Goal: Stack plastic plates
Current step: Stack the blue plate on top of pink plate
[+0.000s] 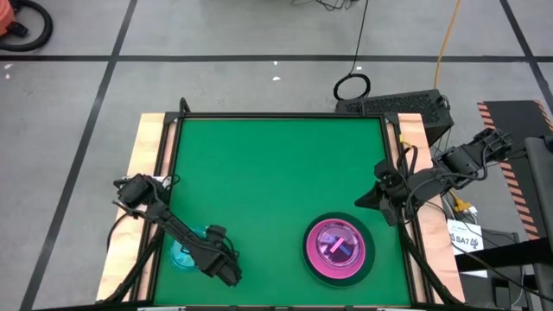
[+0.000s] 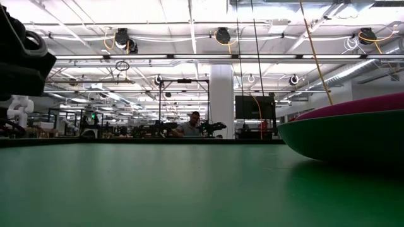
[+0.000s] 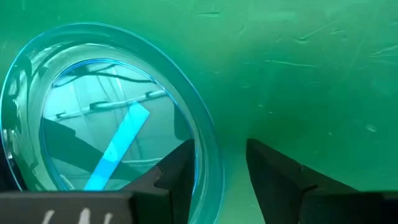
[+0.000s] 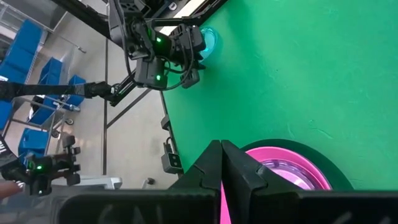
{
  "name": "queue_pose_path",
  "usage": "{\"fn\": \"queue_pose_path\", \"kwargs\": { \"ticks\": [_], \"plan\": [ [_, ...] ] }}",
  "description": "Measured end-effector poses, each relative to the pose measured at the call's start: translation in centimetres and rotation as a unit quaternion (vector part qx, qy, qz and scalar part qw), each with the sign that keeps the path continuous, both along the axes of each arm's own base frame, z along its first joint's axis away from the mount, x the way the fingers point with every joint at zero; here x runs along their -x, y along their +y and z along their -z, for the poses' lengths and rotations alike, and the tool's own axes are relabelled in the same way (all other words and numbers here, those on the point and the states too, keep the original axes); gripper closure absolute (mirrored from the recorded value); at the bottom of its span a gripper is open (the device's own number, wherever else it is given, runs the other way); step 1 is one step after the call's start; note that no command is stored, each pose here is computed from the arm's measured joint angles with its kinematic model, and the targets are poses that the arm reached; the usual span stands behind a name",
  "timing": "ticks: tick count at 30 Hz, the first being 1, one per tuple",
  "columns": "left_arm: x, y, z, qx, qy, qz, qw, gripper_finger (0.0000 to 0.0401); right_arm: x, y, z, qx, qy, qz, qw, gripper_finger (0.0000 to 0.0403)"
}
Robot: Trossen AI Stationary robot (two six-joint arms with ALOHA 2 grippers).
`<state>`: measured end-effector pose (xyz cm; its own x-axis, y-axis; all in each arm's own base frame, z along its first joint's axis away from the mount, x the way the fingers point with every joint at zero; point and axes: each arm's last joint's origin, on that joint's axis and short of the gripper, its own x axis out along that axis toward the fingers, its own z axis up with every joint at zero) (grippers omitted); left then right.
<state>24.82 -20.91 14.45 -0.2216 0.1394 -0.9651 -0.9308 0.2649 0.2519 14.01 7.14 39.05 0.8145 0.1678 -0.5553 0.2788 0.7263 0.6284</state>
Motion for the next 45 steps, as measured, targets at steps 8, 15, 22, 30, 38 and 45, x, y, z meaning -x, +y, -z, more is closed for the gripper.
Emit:
{"fn": "queue_pose_path", "kwargs": {
  "ticks": [8,15,22,30,38,45],
  "plan": [
    [0.3,0.2,0.0,-0.007,0.015,0.021,1.0,0.0282,0.0,0.0,0.0,0.001,0.001,-0.001,1.0,0.0403],
    [1.0,0.6,-0.2,-0.03,0.049,0.027,0.998,0.0386,0.0,0.0,0.0,0.001,0.001,0.0,1.0,0.0403],
    [0.5,0.6,-1.3,-0.015,0.055,0.072,0.996,0.0396,0.0,0.0,0.0,0.002,0.0,0.002,1.0,0.0403],
    [-2.5,0.2,-5.2,-0.019,-0.017,0.173,0.985,0.0397,0.0,-0.2,0.0,0.014,-0.007,0.023,1.0,0.0403],
    [-6.1,0.8,-11.0,-0.075,-0.082,0.428,0.897,0.0398,-0.1,-0.3,0.0,-0.015,-0.003,0.051,0.999,0.0403],
    [-8.8,1.7,-15.5,-0.14,-0.085,0.652,0.74,0.0398,-0.6,-0.3,0.2,-0.036,-0.008,0.128,0.991,0.0403]
  ]
}}
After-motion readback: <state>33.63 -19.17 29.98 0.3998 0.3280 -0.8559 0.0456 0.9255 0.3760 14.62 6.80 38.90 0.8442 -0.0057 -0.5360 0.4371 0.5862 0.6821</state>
